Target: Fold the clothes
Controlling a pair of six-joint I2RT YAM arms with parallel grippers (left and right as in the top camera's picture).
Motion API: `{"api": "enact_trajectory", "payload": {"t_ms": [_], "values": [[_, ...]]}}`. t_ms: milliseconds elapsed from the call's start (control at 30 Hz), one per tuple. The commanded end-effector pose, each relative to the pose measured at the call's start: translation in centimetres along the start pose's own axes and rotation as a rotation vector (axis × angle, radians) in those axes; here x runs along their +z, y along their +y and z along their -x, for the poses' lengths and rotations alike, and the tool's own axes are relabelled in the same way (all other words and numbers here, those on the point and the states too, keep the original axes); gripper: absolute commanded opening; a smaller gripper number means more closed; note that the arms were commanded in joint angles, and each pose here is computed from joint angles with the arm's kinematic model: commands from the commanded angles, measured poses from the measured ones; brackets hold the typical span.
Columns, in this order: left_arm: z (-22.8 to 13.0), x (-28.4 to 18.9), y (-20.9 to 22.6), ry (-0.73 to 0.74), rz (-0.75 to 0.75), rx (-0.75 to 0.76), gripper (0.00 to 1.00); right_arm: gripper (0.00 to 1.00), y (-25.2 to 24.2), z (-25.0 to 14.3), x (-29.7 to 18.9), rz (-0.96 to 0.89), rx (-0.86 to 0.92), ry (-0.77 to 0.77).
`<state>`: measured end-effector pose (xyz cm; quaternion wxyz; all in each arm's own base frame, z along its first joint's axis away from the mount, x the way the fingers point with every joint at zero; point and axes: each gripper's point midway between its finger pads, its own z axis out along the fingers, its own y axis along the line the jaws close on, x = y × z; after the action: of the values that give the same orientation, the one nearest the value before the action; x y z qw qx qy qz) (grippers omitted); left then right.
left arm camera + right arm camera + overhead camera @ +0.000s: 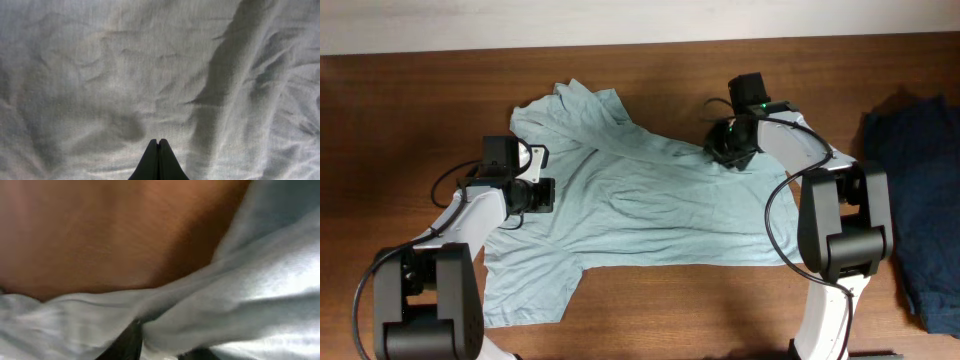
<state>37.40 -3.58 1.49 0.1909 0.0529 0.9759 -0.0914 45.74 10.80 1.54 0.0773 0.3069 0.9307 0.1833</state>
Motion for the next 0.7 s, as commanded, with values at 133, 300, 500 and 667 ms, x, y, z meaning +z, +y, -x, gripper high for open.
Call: {"api": "enact_trajectory", "payload": {"t_ms": [133, 300, 500, 667], "values": [[-0.3, 0.3, 0.0, 0.009, 0.003, 0.02, 0.0, 0.07, 3.7, 3.7, -0.2, 0.149, -0.046, -0.151], [-0.3, 0.3, 0.1, 0.009, 0.005, 0.02, 0.0, 0.04, 7.6, 6.8, -1.8, 0.3, -0.135, -0.301], [-0.3, 0.3, 0.2, 0.01, 0.01, 0.02, 0.0, 0.38, 9.1, 8.8, -3.2, 0.363, -0.151, -0.395], [-0.3, 0.3, 0.2, 0.009, 0.011, 0.02, 0.0, 0.85, 6.2, 9.7, -3.0, 0.269, -0.267, -0.394]]}}
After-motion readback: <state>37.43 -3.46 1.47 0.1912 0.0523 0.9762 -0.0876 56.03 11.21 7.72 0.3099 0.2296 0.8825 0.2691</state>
